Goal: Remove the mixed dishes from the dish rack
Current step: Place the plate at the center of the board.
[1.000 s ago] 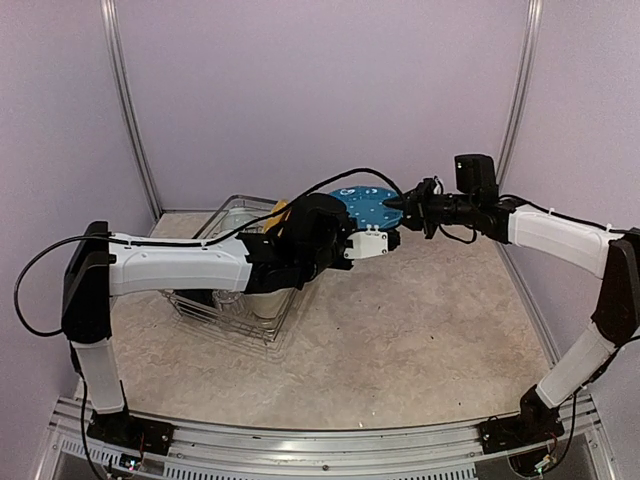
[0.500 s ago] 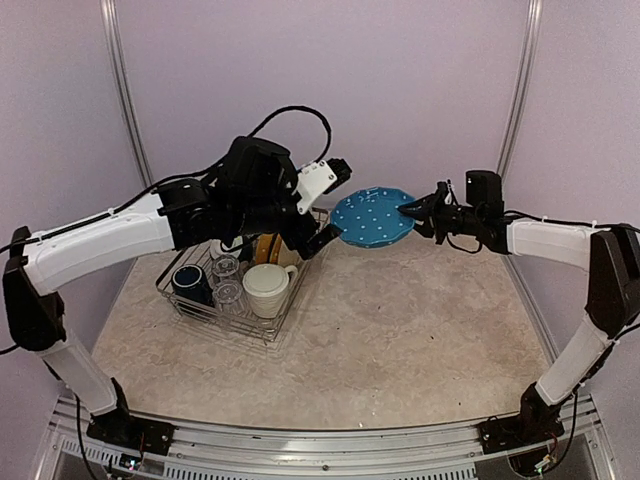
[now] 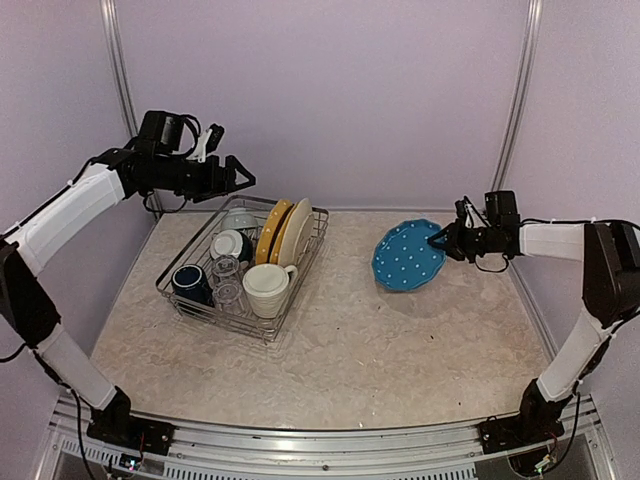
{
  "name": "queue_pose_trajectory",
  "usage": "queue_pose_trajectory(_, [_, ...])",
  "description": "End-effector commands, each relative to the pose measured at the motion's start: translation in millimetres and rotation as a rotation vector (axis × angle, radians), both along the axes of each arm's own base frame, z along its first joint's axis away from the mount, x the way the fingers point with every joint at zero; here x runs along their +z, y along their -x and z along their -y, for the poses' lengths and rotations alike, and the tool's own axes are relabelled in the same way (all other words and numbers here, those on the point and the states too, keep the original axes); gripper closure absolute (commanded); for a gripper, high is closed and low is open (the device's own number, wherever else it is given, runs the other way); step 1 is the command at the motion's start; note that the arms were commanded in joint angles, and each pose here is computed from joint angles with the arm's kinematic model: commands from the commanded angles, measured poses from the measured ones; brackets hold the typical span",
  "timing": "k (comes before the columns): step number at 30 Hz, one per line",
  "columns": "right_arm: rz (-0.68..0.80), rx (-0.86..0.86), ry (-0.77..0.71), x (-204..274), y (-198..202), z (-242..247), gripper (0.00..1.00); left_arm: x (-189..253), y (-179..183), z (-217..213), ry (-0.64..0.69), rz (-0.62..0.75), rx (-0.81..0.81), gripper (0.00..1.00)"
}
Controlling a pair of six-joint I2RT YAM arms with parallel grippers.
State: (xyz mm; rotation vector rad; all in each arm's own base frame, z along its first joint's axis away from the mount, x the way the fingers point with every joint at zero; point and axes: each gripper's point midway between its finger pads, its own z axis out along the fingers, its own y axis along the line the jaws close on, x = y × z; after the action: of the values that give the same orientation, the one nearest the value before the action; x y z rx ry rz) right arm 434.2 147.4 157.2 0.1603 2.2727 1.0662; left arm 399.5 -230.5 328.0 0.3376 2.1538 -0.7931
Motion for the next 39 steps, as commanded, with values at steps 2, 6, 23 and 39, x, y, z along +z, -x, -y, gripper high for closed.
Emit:
queue_pose_trajectory(2, [0.031,0.13,0.042,-19.3,5.5,-7.8,1.0,-49.1,-22.7,2.1,0.015,-0.134,0.008,0.13])
queue_pose_trajectory(6, [0.009,0.149,0.038,-36.9,6.9,-10.1,1.0,-74.5,-45.1,7.7,-0.019,-0.133,0.012,0.19])
queue_pose_trajectory(23, [-0.033,0.101,0.173,-72.2,-0.7,3.9,0.42,-148.7,-59.5,39.7,-0.146,-0.129,0.0,0.34])
queue_pose_trajectory(39, [0.085,-0.088,0.696,12.6,-9.2,48.1,0.0,-176.8,-76.4,50.2,-0.287,-0.086,0.038,0.56])
